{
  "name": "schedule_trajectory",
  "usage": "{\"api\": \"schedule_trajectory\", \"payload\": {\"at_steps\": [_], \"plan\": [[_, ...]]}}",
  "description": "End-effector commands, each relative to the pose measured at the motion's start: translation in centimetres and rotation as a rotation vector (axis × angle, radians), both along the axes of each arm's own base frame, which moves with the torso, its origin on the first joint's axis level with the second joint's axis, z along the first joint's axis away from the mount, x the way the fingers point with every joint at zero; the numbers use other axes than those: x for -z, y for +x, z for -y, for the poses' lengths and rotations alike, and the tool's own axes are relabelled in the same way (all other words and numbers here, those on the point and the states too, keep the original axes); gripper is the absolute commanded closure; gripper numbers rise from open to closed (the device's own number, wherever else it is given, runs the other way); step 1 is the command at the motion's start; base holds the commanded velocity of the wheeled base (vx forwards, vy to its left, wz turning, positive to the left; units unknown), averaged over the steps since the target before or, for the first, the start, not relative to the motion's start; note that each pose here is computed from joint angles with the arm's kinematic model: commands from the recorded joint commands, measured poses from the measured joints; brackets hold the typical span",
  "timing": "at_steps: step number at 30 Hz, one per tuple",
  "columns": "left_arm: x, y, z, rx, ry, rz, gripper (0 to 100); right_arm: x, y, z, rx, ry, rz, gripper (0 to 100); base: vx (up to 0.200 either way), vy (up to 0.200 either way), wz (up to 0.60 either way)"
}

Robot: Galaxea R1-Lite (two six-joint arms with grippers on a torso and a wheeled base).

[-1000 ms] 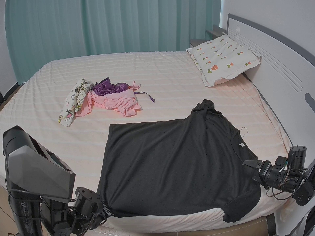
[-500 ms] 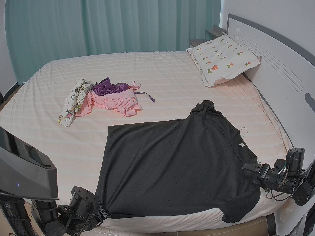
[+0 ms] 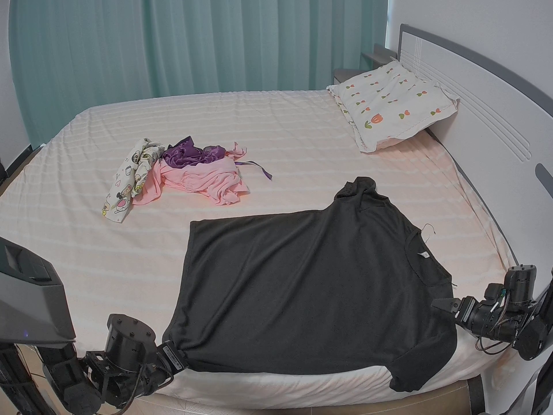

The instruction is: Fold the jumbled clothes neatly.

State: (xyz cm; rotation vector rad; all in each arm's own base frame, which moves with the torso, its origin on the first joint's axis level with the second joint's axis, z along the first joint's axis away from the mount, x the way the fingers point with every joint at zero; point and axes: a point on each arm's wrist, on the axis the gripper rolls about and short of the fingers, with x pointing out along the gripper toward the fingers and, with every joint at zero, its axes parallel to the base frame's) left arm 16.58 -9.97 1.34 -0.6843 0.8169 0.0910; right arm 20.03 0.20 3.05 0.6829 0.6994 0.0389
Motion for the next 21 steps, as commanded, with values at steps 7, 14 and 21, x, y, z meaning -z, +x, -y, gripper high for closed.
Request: {"api": "schedule_trajectory", "payload": {"at_steps": [7, 14, 21], "plan": [[-1.2, 2.4, -0.8, -0.013, -0.077, 0.075, 100, 2.5, 1.2, 1.5, -0.027, -0.101, -0.055, 0, 0.0, 0.0, 0.0], [-1.2, 2.3, -1.0, -0.024, -0.13, 0.056, 100, 3.5, 2.2, 2.0, -0.052, -0.115, -0.057, 0, 0.0, 0.0, 0.0], [-1.5, 2.3, -1.1, -0.04, -0.159, 0.059, 100, 4.0, 3.6, 2.0, -0.078, -0.098, -0.042, 100, 0.0, 0.0, 0.0]]}}
